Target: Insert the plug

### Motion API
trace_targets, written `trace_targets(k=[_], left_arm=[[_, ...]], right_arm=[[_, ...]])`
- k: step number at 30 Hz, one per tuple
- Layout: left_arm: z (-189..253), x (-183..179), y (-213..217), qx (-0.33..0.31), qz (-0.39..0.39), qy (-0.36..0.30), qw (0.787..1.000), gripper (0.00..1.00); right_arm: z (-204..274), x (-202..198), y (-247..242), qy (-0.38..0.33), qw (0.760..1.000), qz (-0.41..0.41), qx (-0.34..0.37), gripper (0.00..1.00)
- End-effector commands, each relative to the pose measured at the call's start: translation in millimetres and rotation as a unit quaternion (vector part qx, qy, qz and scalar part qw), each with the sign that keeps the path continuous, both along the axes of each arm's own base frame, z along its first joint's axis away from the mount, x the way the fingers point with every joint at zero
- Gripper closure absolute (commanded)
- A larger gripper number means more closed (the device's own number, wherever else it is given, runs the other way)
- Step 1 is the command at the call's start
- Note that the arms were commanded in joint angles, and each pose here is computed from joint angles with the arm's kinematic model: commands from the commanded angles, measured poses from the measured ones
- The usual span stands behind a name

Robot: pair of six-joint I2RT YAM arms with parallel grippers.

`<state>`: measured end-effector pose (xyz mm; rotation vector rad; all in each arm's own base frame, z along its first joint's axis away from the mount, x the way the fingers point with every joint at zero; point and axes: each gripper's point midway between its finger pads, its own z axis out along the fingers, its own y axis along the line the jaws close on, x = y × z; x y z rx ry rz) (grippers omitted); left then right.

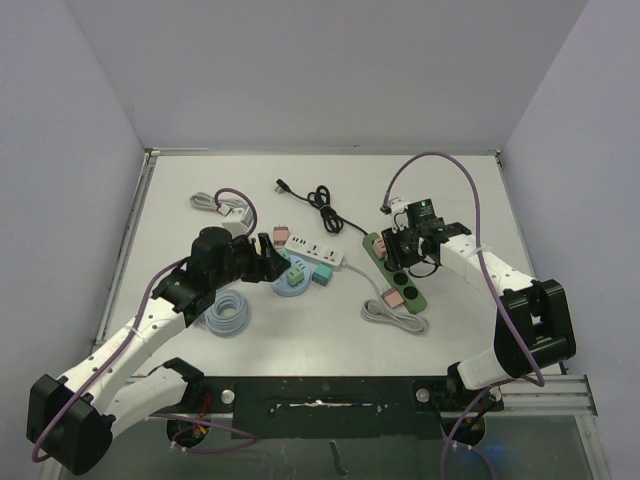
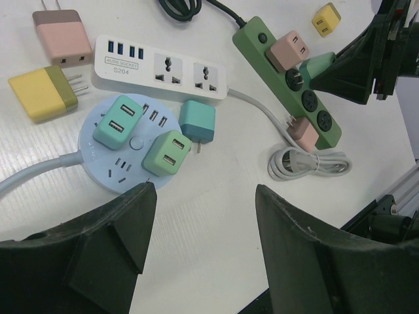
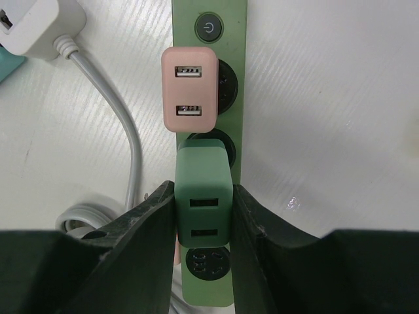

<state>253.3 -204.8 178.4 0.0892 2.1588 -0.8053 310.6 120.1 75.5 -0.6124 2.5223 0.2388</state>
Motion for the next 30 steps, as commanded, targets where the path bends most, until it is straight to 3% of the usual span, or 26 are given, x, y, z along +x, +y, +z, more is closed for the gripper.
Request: trace_targets(k=[1, 12, 30], left_arm=[[23, 4, -2, -0.022, 0.0, -0.035, 0.999, 0.4], [23, 2, -1, -0.025, -0.001, -0.036, 0.999, 0.39], [29, 3, 10, -0.011, 0.021, -0.056, 0.998, 0.39]], right_arm=[[9, 14, 4, -0.032, 0.999, 0.01, -0.001, 1.0], [-14, 3, 5, 0.015, 1.0, 0.021, -0.009, 1.0], [-49, 9, -24, 0.055, 0.991, -0.01, -0.121, 1.0]])
